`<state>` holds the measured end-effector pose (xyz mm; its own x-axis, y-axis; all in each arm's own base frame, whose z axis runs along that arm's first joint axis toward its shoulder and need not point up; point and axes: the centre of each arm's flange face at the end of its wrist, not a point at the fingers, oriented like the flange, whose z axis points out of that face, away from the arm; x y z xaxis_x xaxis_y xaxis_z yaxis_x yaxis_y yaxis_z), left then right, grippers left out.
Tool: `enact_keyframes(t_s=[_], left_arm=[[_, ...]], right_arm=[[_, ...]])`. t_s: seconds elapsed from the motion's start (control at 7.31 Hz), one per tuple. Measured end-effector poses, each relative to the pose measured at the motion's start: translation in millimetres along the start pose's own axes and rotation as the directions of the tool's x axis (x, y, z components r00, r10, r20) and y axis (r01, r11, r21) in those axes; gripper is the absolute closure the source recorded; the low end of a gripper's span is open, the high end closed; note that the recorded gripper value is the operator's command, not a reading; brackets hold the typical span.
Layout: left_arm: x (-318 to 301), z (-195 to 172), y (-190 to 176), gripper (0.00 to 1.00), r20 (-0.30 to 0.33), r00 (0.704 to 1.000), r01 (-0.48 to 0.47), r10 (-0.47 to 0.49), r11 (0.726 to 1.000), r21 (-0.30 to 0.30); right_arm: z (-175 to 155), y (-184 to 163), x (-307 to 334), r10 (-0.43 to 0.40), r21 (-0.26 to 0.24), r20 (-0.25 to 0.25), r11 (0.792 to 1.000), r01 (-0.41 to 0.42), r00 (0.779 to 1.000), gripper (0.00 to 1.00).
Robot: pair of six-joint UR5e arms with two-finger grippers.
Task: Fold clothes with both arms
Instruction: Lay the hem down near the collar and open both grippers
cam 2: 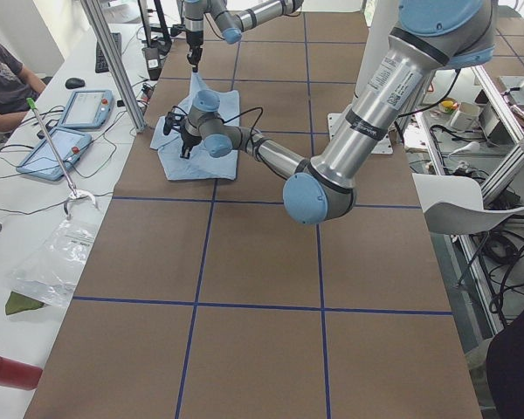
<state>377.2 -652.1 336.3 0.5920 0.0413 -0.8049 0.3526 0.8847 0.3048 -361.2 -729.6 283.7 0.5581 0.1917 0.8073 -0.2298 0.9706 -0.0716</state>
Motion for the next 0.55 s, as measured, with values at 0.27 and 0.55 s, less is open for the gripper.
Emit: enact_keyframes(t_s=[0.27,0.55], left_arm=[[-3.5,10.0,-1.8,1.0,-0.005,1.0,-0.001,0.001,1.0,0.003],[-2.5,10.9,-2.7,1.0,-0.008,1.0,0.0,0.0,1.0,0.005]], right_arm=[[10.4,-7.4,0.1,0.011,-0.007,-0.017,1.0,-0.011,1.0,1.0],[14.7,-9.7,-1.9,0.014,-0.012,-0.024,1.0,-0.014,1.0,1.0]])
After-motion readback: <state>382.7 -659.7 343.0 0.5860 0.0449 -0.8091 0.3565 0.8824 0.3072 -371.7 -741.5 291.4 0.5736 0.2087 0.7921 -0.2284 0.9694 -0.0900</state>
